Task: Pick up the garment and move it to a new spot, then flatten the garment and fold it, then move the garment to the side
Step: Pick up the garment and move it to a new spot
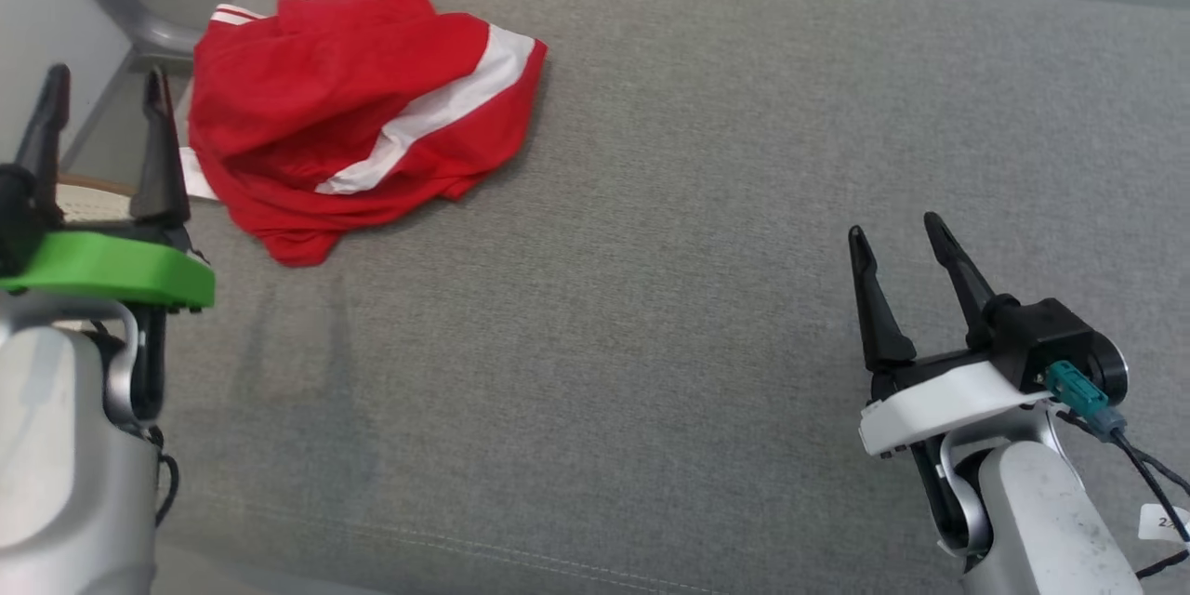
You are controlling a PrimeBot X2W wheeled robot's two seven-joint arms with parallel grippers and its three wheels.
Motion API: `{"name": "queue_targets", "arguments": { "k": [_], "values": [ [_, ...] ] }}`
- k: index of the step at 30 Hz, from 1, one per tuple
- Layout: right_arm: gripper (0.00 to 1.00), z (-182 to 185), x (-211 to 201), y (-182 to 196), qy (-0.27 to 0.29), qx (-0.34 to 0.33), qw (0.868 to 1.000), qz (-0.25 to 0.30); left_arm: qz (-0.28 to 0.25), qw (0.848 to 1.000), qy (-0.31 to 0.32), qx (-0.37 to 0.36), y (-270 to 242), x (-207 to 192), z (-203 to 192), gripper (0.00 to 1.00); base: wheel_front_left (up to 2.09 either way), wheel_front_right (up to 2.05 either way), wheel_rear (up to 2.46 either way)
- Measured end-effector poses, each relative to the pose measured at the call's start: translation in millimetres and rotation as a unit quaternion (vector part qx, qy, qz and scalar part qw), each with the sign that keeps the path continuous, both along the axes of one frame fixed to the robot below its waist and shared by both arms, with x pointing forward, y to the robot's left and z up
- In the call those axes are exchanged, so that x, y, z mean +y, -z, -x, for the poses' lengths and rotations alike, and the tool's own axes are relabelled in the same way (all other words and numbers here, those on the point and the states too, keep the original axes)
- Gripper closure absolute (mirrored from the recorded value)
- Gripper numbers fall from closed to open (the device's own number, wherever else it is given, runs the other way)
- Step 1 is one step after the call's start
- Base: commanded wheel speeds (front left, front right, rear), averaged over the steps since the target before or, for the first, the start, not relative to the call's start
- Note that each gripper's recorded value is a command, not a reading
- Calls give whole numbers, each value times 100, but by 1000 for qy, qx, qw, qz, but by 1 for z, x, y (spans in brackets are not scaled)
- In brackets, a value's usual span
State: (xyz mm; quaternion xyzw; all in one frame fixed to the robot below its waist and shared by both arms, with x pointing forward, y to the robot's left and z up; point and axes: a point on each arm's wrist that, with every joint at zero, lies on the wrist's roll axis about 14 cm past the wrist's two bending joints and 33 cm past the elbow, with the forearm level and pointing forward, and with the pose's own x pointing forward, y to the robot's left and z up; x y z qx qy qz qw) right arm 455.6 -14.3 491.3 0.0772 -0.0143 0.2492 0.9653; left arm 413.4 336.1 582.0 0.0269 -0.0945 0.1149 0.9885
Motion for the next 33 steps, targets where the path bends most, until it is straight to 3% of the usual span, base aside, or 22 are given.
{"name": "queue_targets", "arguments": {
  "k": [10, 17, 22, 26, 33],
  "values": [
    [0, -24, -76, 19, 102, 6, 994, 22, -21, 996, 78, 27, 6, -30, -112, 0, 0, 0, 0],
    [0, -25, -112, 43, 146, 29, 988, 41, 1, 982, 136, 132, 70, -66, -164, 0, 0, 0, 0],
    [0, -25, -130, 55, 167, 40, 984, 51, -1, 955, 169, 242, 134, -86, -171, 0, 0, 0, 0],
    [0, -22, -137, 63, 176, 50, 982, 57, 32, 929, 187, 319, 178, -103, -165, 0, 0, 0, 0],
    [0, -22, -140, 63, 179, 50, 981, 52, 55, 882, 182, 431, 221, -100, -143, 0, 0, 0, 0]
  ]
}}
